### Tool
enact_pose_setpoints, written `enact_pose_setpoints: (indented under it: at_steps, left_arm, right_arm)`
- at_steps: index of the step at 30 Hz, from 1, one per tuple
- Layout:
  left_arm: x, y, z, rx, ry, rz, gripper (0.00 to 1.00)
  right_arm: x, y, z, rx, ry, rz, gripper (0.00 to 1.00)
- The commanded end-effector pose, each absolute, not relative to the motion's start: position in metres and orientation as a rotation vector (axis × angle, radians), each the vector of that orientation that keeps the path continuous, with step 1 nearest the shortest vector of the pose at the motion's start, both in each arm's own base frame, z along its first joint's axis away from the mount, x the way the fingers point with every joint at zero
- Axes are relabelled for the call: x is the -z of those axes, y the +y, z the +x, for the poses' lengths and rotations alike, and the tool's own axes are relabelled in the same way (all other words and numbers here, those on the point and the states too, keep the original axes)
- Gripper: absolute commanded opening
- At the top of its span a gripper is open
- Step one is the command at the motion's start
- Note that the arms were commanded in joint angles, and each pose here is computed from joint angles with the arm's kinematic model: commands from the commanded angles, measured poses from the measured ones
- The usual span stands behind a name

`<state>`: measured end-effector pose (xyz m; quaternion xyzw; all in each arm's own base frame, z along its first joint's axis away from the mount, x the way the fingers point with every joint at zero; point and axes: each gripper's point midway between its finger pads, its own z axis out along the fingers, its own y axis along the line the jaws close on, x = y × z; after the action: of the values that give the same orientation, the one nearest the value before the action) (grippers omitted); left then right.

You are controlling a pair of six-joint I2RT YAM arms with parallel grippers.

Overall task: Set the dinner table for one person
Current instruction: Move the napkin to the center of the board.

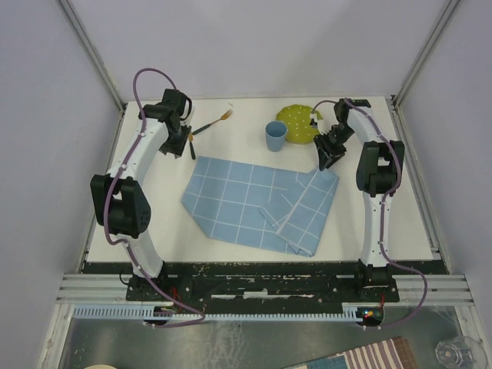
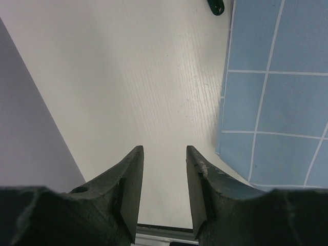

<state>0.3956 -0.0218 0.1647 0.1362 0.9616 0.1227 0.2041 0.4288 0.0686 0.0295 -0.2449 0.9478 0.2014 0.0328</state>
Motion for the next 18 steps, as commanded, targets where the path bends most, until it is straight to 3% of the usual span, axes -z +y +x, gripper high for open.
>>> enact_pose_setpoints:
  at_steps: [1,3,4,18]
  left_arm:
    - [-0.186,-0.013,0.401,-0.397,2.616,0.390,0.46]
    - [-0.184,-0.012,0.403,-0.414,2.618,0.385,0.46]
    - [-0.183,-0.012,0.404,-0.418,2.620,0.383,0.45]
    - [-0.175,-0.018,0.407,-0.342,2.636,0.378,0.44]
  right_arm:
    - [-0.046,0.069,0.423,-0.637,2.885,-0.820,0.30]
    - [-0.049,0.067,0.418,-0.626,2.886,-0.832,0.04]
    - [-0.052,0.066,0.415,-0.619,2.885,-0.834,0.02]
    - [-0.169,0.029,0.413,-0.208,2.681,-0.786,0.05]
